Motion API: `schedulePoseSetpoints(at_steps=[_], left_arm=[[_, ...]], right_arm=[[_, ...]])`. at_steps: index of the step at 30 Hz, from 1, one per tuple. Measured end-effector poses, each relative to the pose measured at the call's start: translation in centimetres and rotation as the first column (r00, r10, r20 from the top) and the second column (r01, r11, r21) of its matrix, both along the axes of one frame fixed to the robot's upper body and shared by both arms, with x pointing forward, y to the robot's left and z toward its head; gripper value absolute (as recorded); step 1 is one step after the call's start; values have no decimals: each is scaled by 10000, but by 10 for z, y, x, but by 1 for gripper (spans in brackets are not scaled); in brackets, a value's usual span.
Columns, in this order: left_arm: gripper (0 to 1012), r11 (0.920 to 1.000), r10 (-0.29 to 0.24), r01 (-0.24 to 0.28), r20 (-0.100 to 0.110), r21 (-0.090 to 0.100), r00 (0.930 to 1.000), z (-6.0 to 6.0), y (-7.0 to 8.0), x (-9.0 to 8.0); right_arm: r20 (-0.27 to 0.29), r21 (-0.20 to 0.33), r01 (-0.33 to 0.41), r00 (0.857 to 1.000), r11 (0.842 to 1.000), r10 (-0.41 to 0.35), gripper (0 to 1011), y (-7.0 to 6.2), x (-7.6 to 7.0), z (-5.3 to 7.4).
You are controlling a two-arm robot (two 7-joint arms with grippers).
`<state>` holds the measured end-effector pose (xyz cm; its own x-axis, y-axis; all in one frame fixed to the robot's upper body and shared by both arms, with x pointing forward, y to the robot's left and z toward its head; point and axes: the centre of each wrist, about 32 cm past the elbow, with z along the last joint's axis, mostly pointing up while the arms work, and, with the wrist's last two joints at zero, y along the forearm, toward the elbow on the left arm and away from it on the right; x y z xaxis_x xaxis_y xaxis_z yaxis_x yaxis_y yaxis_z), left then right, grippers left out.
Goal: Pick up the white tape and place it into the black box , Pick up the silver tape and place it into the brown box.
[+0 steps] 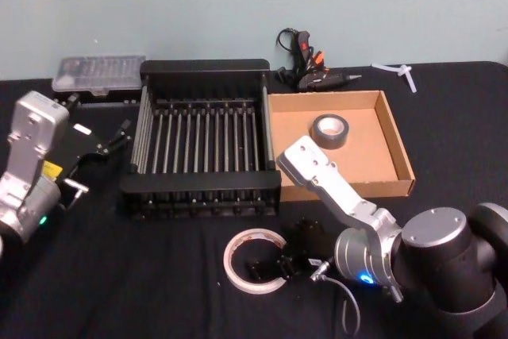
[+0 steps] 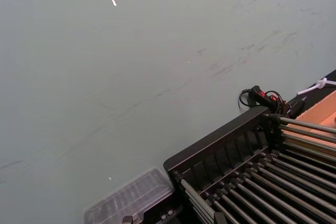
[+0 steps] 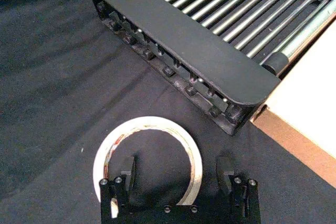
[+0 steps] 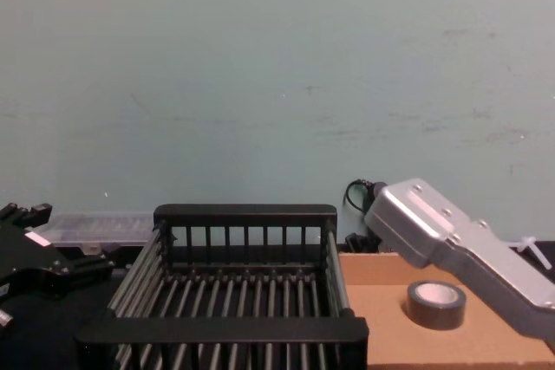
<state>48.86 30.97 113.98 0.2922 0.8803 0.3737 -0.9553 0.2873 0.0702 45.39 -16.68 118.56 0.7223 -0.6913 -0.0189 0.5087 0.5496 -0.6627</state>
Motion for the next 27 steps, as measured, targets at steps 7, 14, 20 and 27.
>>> schedulePoseSetpoints(at_steps=[7,14,20,27], left_arm=[[1001,10000,0,0,-1,0,10000,0,0,0],[1001,10000,0,0,0,0,10000,0,0,0],[1001,10000,0,0,0,0,10000,0,0,0],[1001,10000,0,0,-1,0,10000,0,0,0]], right_arm=[[2,1,5,10000,10000,-5,890,0,0,0],[-5,1,10,10000,10000,-10,691,0,0,0],[-9,-1,12,10000,10000,-12,509,0,0,0],[-11,0,11,10000,10000,-11,269,0,0,0]])
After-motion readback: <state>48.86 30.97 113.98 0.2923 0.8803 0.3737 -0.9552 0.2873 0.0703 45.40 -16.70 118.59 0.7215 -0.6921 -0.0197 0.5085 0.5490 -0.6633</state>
